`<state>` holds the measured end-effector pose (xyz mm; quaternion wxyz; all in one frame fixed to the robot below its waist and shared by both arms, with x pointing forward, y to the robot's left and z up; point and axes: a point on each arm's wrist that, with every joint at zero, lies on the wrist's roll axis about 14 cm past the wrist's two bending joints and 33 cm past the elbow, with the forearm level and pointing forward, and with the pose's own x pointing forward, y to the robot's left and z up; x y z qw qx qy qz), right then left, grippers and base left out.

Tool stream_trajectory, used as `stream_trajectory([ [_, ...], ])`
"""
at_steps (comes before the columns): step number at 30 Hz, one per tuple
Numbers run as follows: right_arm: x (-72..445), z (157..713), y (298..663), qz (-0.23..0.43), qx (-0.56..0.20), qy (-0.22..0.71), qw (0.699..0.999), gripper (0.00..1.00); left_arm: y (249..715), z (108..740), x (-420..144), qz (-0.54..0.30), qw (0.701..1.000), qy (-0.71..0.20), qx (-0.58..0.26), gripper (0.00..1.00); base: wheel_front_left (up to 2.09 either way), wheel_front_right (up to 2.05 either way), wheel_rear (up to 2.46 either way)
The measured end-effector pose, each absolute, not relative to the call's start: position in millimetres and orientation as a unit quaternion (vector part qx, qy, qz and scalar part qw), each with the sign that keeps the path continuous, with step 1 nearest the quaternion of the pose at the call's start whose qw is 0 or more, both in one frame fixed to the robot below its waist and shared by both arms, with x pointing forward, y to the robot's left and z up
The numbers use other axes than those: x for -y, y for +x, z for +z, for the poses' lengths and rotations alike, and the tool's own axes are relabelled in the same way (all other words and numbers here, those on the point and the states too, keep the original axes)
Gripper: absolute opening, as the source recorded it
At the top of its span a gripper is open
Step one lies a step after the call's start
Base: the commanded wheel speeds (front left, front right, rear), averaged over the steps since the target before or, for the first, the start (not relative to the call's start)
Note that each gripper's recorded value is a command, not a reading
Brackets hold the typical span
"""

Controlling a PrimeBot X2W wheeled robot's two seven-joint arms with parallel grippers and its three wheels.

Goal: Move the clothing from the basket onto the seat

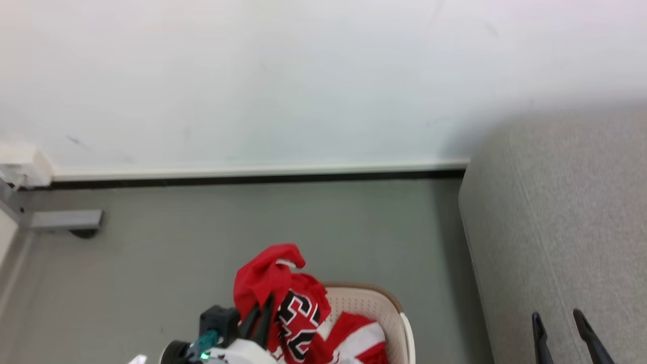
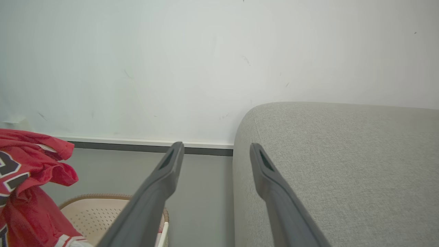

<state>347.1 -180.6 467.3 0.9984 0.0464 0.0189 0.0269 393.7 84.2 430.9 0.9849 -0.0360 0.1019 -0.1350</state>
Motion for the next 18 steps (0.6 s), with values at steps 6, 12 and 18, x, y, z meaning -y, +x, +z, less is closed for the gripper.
stream_trajectory([
  [6,174.6,478.2,334.3,0.038,-0.001,0.048,0.998,1.00,370.9,453.7,-113.5,-0.092,0.993,-0.038,-0.063,0.00,0.00,0.00,0.00],
  [12,166.2,481.4,333.0,0.051,0.004,0.049,0.998,1.00,361.9,461.6,-127.3,-0.073,0.995,-0.037,-0.048,0.00,0.00,0.00,0.00],
  [18,166.1,482.1,332.9,0.051,0.005,0.048,0.997,1.00,360.9,464.2,-130.0,-0.071,0.996,-0.037,-0.046,0.00,0.00,0.00,0.00],
])
